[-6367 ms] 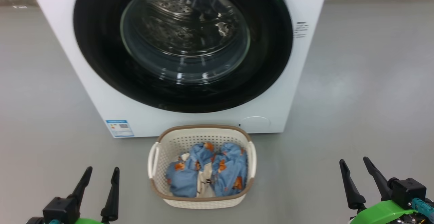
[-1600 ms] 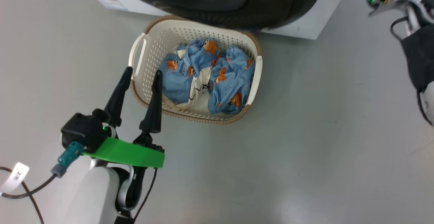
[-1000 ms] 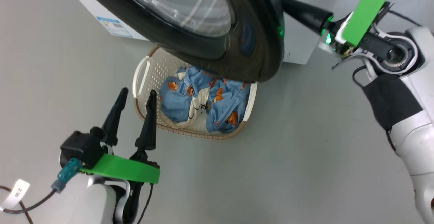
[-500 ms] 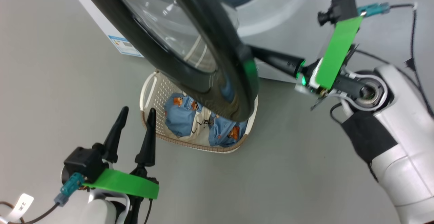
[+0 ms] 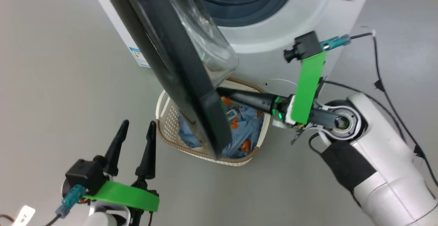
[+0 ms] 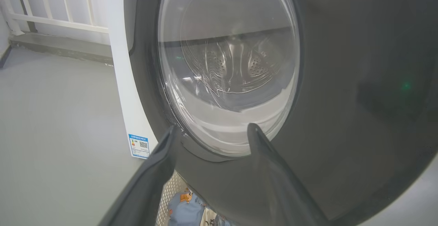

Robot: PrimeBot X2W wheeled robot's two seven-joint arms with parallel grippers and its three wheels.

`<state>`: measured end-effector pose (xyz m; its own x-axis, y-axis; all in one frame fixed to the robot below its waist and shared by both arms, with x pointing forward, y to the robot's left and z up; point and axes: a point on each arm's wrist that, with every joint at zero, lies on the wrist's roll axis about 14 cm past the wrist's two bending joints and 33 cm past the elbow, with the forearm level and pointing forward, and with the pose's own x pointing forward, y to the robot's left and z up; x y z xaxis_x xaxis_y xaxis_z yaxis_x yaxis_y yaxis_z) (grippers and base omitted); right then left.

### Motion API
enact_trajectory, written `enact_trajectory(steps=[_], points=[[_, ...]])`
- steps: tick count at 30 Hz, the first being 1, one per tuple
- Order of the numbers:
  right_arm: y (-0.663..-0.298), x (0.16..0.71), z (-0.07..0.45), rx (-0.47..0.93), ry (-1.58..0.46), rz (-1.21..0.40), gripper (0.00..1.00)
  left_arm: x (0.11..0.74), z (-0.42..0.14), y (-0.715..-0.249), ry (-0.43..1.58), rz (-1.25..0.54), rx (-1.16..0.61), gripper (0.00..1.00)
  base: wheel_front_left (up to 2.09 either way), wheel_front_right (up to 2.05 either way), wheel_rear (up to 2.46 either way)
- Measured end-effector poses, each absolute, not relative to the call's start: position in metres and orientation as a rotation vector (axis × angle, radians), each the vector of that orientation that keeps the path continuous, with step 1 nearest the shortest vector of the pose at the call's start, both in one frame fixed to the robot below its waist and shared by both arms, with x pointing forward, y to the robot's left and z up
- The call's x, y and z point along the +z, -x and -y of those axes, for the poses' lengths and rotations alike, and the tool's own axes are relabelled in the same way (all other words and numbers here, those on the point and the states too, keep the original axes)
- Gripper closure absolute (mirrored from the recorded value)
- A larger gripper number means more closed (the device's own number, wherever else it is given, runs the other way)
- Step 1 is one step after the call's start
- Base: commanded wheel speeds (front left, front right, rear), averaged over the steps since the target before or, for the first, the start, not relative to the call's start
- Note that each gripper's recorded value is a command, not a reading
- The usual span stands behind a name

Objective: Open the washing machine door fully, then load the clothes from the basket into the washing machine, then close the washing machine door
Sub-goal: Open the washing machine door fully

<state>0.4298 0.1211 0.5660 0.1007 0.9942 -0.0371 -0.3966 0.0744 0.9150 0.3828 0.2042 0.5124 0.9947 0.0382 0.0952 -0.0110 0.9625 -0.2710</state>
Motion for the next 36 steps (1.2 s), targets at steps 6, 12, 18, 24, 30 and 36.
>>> enact_trajectory(steps=[6, 12, 18, 24, 30, 36], points=[[-0.406, 0.570, -0.139, 1.333, -0.889, -0.903, 1.00, 0.515, -0.211, -0.372, 0.271, 0.109, 0.049, 0.00, 0.00, 0.00, 0.00], [-0.395, 0.574, -0.146, 1.353, -0.885, -0.910, 1.00, 0.516, -0.218, -0.362, 0.263, 0.111, 0.065, 0.00, 0.00, 0.00, 0.00], [-0.397, 0.568, -0.139, 1.300, -0.883, -0.894, 1.00, 0.516, -0.217, -0.361, 0.254, 0.107, 0.053, 0.00, 0.00, 0.00, 0.00], [-0.406, 0.563, -0.122, 1.214, -0.901, -0.844, 0.00, 0.515, -0.214, -0.362, 0.244, 0.102, 0.026, 0.00, 0.00, 0.00, 0.00], [-0.414, 0.548, -0.094, 1.086, -0.901, -0.798, 0.00, 0.513, -0.208, -0.359, 0.239, 0.092, 0.000, 0.00, 0.00, 0.00, 0.00], [-0.420, 0.528, -0.060, 0.950, -0.897, -0.753, 0.00, 0.512, -0.203, -0.358, 0.229, 0.088, -0.028, 0.00, 0.00, 0.00, 0.00]])
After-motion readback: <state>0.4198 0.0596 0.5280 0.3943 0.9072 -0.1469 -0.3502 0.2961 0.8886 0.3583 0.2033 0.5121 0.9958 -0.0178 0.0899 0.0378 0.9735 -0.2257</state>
